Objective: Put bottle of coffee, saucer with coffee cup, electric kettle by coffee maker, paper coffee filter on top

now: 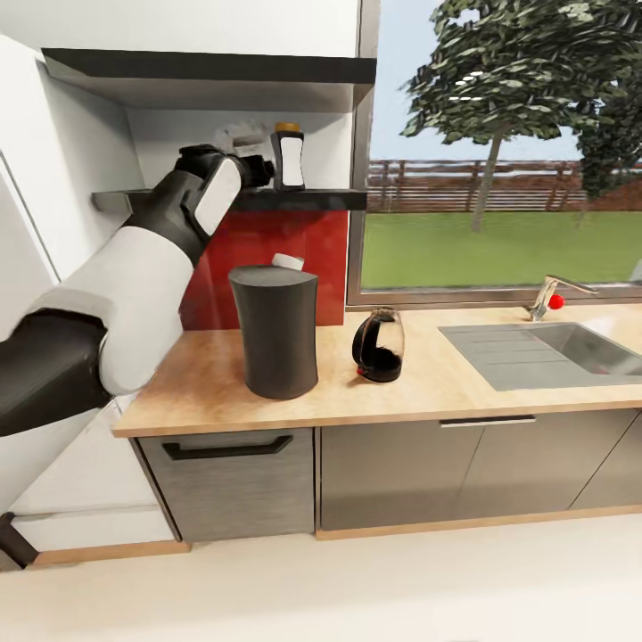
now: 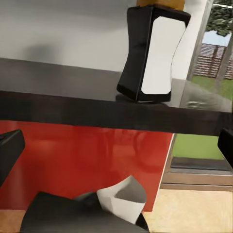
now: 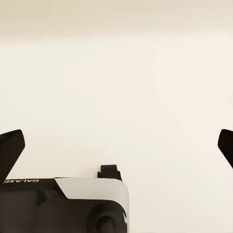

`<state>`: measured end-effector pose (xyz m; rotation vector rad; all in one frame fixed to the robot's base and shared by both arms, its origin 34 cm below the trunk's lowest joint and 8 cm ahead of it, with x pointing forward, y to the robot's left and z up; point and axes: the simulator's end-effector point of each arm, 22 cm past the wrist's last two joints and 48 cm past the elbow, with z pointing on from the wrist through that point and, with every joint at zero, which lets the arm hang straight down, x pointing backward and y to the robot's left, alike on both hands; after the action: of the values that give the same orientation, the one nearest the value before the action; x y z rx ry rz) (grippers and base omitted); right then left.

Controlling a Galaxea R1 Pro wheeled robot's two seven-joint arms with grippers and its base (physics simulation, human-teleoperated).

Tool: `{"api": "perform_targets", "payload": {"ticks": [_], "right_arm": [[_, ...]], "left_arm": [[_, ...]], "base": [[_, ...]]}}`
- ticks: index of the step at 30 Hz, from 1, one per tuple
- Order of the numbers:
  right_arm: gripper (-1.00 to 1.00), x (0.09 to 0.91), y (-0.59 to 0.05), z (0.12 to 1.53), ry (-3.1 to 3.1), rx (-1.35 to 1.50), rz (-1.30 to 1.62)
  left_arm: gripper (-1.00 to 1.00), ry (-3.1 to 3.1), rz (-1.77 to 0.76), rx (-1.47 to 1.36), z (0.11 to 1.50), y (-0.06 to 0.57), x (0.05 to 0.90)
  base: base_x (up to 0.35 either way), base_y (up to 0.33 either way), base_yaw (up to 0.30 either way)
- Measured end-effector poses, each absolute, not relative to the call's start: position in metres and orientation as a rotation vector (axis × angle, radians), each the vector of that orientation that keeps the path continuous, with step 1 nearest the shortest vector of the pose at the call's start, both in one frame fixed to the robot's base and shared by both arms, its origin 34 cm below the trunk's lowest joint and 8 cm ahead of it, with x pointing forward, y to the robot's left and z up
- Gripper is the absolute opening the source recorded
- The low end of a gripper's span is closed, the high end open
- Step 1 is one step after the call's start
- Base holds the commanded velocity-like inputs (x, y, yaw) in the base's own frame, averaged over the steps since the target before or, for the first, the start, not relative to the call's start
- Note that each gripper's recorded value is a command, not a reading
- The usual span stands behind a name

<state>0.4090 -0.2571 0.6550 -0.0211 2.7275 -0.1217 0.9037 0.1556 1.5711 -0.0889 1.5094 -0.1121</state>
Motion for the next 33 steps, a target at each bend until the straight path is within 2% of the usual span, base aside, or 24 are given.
{"api": "perform_targets", "payload": {"ticks": [7, 16, 33], "right_arm": [[1.00, 0.409, -0.257, 0.655, 2.727, -0.022, -0.122], [1.00, 0.409, -0.257, 0.655, 2.728, -0.019, -0.121], [1.00, 0.409, -0.267, 0.655, 2.727, -0.016, -0.143]], "left_arm": [[1.00, 1.474, -0.042, -0.148, 1.634, 0.175, 0.890], [1.00, 1.376, -0.058, -0.136, 1.676, 0.168, 0.871], [1.00, 1.387, -0.055, -0.140, 1.667, 0.171, 0.874]], "base": [[0.000, 0.000, 0.000], [0.015, 0.000, 0.000], [0.314, 0.000, 0.000]]}}
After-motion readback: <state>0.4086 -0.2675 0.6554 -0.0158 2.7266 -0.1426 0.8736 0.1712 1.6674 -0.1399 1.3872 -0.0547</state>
